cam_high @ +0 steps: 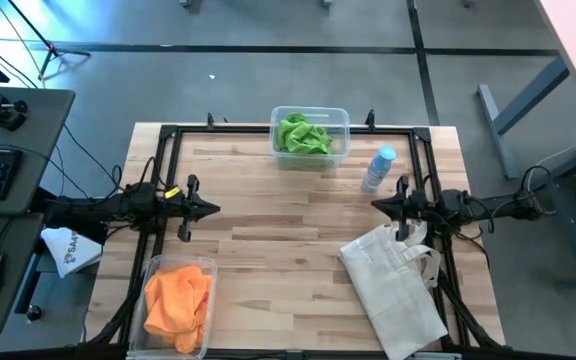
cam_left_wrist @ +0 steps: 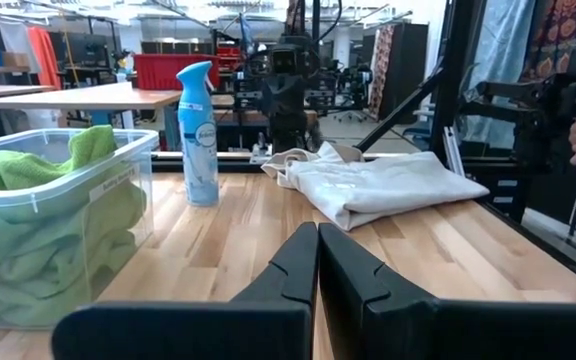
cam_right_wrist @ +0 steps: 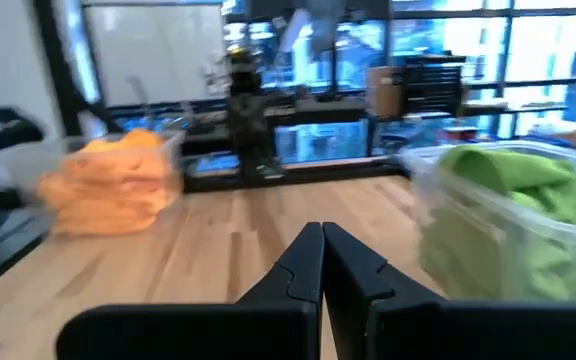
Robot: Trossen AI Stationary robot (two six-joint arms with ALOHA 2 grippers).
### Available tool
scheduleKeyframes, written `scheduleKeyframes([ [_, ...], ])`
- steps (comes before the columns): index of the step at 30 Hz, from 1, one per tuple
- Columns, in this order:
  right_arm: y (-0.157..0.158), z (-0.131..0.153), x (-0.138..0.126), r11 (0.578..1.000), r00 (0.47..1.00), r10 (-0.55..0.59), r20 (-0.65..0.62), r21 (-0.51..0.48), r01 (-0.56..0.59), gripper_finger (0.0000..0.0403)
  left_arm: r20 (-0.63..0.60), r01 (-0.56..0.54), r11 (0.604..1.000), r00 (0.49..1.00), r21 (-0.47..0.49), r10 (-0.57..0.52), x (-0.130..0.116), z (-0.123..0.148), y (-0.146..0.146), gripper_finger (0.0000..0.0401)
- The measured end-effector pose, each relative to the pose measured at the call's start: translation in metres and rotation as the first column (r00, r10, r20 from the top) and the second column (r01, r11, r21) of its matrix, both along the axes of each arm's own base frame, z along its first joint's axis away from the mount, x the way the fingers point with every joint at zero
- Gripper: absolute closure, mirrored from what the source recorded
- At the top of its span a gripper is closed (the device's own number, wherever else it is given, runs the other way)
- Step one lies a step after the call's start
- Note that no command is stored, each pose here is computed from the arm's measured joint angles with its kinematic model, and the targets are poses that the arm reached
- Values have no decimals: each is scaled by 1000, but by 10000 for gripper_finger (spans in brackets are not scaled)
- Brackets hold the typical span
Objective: Sort microfiber towel by color & place in baskets
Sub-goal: Return to Home Position
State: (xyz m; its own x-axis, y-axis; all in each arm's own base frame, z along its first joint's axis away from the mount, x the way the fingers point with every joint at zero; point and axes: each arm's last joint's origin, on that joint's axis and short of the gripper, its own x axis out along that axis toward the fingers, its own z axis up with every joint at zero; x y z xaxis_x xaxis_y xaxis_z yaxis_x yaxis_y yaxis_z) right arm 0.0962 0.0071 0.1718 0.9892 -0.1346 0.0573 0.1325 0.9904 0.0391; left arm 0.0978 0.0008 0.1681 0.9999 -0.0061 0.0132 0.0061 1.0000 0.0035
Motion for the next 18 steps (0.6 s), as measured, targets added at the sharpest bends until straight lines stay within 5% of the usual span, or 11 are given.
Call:
scheduleKeyframes([
  [5,2,-1,1,996,996,83,-19,-39,-83,403,0,-2,1000,1000,0,2,0,0,0,401],
  [18,1,-3,2,993,996,72,-45,-90,-76,403,0,-3,1000,1000,0,3,0,0,0,401],
])
